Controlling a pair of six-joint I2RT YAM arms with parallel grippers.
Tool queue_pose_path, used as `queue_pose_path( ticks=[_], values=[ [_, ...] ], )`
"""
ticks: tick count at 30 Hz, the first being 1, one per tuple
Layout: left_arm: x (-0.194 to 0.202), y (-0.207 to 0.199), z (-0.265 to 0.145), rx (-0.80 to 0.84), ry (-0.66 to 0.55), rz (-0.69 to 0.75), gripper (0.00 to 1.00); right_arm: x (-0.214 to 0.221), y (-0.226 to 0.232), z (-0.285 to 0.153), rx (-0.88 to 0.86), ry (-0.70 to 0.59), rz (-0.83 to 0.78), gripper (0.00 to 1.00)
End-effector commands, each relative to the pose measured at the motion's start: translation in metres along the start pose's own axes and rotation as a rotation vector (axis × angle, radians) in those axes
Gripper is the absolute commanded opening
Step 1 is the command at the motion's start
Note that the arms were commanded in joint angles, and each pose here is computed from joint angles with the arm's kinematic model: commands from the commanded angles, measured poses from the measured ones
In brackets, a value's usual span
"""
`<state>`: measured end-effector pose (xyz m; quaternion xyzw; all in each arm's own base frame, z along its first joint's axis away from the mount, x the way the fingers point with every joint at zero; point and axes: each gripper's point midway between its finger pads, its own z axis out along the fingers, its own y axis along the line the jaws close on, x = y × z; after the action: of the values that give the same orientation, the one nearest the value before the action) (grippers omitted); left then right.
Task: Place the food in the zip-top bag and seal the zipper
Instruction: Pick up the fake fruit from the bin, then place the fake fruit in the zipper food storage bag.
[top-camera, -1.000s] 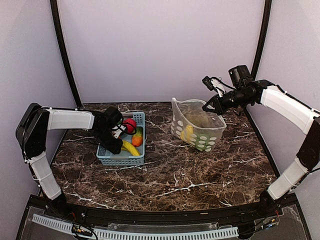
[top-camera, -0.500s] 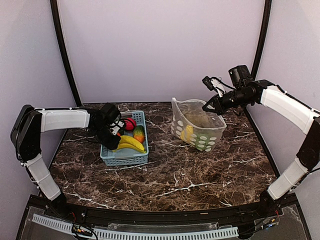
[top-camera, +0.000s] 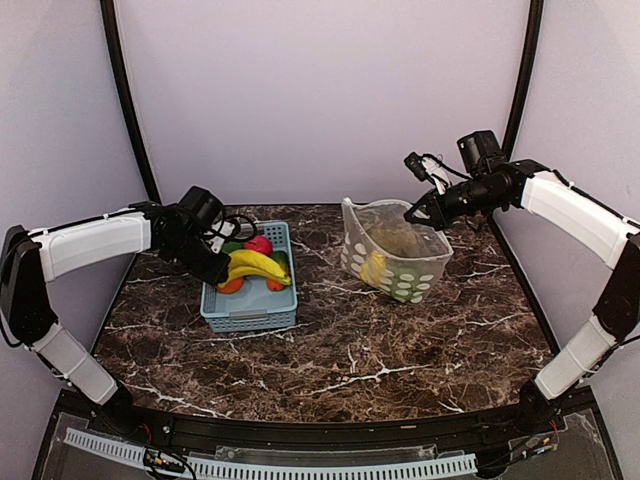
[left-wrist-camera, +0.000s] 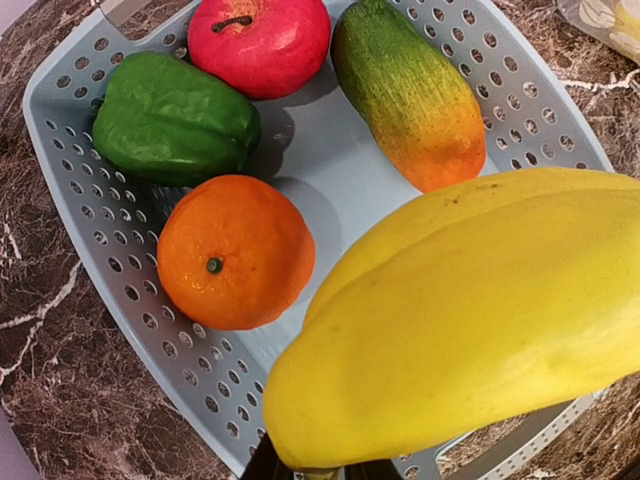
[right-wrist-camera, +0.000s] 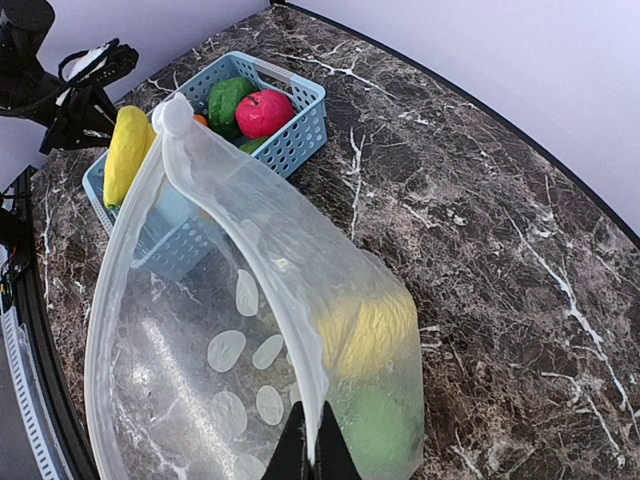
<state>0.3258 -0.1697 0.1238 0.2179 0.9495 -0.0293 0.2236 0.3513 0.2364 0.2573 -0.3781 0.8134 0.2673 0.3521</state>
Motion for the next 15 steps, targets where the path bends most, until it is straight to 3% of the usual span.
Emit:
queue_pose_path(
  ticks=[1,11,15],
  values=[
    [-0.022,-0.006,-0.039,0.045,-0.121,-0.046,0.17,-0.011,0.0,-0.004,0.0,-0.025,-0.023,0.0],
    [-0.097,-0.057,-0.136,0.067,-0.458,0.128,0.17,-0.045,0.005,-0.003,-0.002,-0.02,-0.08,0.0],
    [-0.125,-0.083,-0.17,0.049,-0.539,0.216,0.17,-0.05,0.009,0.005,-0.009,-0.011,-0.081,0.0]
  ],
)
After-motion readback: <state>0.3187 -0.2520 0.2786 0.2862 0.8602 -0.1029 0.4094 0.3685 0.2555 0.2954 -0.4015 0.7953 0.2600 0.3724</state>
